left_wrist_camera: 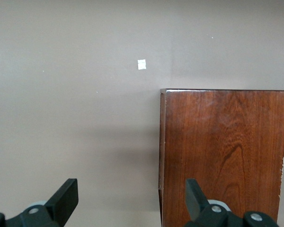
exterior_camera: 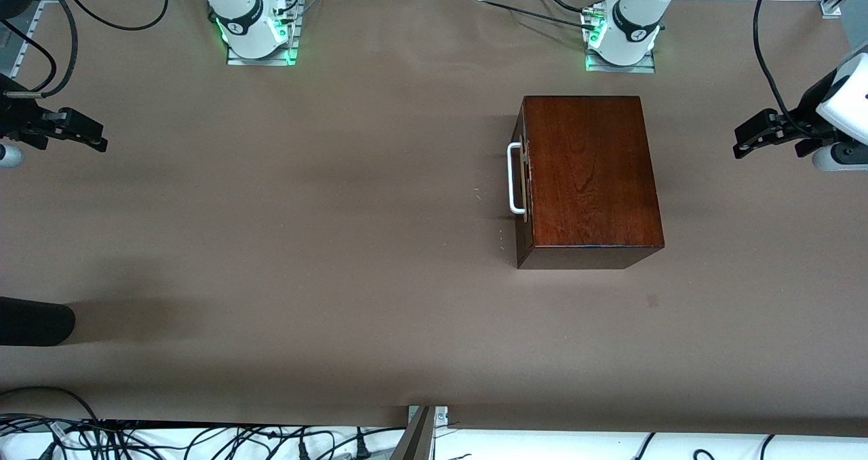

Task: Open drawer, take yellow block, close drawer
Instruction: 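Move the left gripper to the white drawer handle and grasp it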

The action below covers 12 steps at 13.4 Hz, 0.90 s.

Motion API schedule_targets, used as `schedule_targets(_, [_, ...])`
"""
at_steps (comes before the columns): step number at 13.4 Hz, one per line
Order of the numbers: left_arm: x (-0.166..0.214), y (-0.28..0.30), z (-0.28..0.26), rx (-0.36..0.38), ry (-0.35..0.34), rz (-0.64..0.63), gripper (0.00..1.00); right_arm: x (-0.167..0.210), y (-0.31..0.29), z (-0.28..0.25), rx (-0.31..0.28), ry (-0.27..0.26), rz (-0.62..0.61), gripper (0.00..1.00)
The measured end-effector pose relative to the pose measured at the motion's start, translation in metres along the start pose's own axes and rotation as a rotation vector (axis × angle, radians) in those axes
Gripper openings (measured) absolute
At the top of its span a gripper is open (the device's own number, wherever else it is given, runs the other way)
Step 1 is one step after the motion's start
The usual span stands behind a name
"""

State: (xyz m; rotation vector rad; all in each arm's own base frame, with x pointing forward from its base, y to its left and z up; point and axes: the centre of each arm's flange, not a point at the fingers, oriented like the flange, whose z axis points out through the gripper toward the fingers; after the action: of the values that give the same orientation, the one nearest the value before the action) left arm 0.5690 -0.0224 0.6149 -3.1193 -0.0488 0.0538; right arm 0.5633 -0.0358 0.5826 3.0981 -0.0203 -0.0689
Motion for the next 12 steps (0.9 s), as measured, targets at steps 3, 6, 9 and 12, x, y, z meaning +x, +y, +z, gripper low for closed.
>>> schedule_targets(3, [-0.004,0.035,-0.001,-0.002,0.001,0.025,1.0,0.0,0.0,0.0,0.0,0.0,0.0,1.0])
schedule_targets(6, [-0.012,0.085,0.001,-0.002,-0.008,-0.011,1.0,0.0,0.0,0.0,0.0,0.0,0.0,1.0])
schedule_targets(9, [-0.022,0.153,0.019,0.014,-0.036,-0.056,1.0,0.0,0.0,0.0,0.0,0.0,0.0,1.0])
schedule_targets(12, [-0.034,0.23,0.053,0.038,-0.058,-0.122,1.0,0.0,0.0,0.0,0.0,0.0,0.0,1.0])
